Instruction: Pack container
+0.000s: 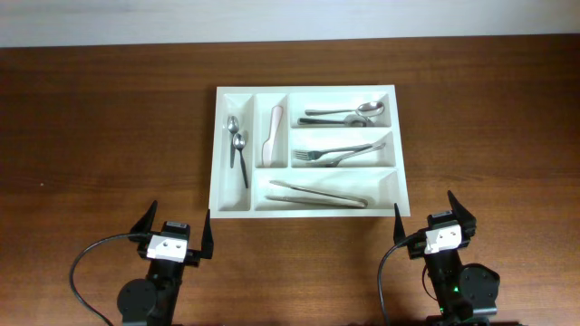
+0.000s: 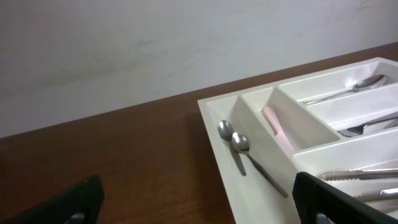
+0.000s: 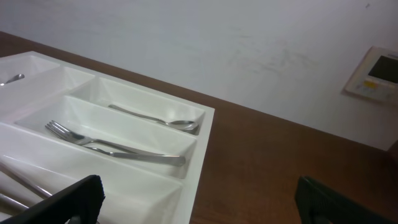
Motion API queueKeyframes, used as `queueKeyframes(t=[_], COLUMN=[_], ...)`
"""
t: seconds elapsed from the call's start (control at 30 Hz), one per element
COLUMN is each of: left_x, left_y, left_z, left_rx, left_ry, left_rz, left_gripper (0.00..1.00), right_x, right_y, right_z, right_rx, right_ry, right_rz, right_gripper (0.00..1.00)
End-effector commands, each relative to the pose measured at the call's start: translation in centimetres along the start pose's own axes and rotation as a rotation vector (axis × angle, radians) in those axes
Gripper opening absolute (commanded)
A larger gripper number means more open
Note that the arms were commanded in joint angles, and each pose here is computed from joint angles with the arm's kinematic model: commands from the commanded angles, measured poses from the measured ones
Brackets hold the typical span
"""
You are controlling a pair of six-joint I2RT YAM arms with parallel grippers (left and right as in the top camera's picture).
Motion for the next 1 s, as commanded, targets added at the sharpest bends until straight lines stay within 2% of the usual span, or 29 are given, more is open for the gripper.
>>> queueKeyframes(t=[0.0,0.1,0.97], left_x=[0.02,0.02,0.02], left_y=[-0.15,-0.15,-0.15], left_z=[0.19,0.19,0.19], left_rx=[0.012,0.012,0.012], left_ry=[0.014,0.014,0.014], left_rz=[-0.001,-0.001,-0.001], left_gripper=[0.99,0.99,0.99], right_x=[0.04,0.04,0.04], right_y=[-0.25,-0.26,-0.25], right_z=[-0.11,-0.14,-0.14], right_rx=[-0.049,-0.095,-0.094], right_ry=[-0.014,-0.017,-0.017], right_rz=[0.008,0.009,0.009], right_gripper=[0.99,0.99,0.99])
Point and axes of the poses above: each gripper's point midway between its finger pads, its own x axis back along the fingers, its own z axis along the line the jaws close on, y = z × x, the point moved 7 cm from there along x, back along the fingers, and after that the axes turned 10 degrees about x, right-handed, at the moved point
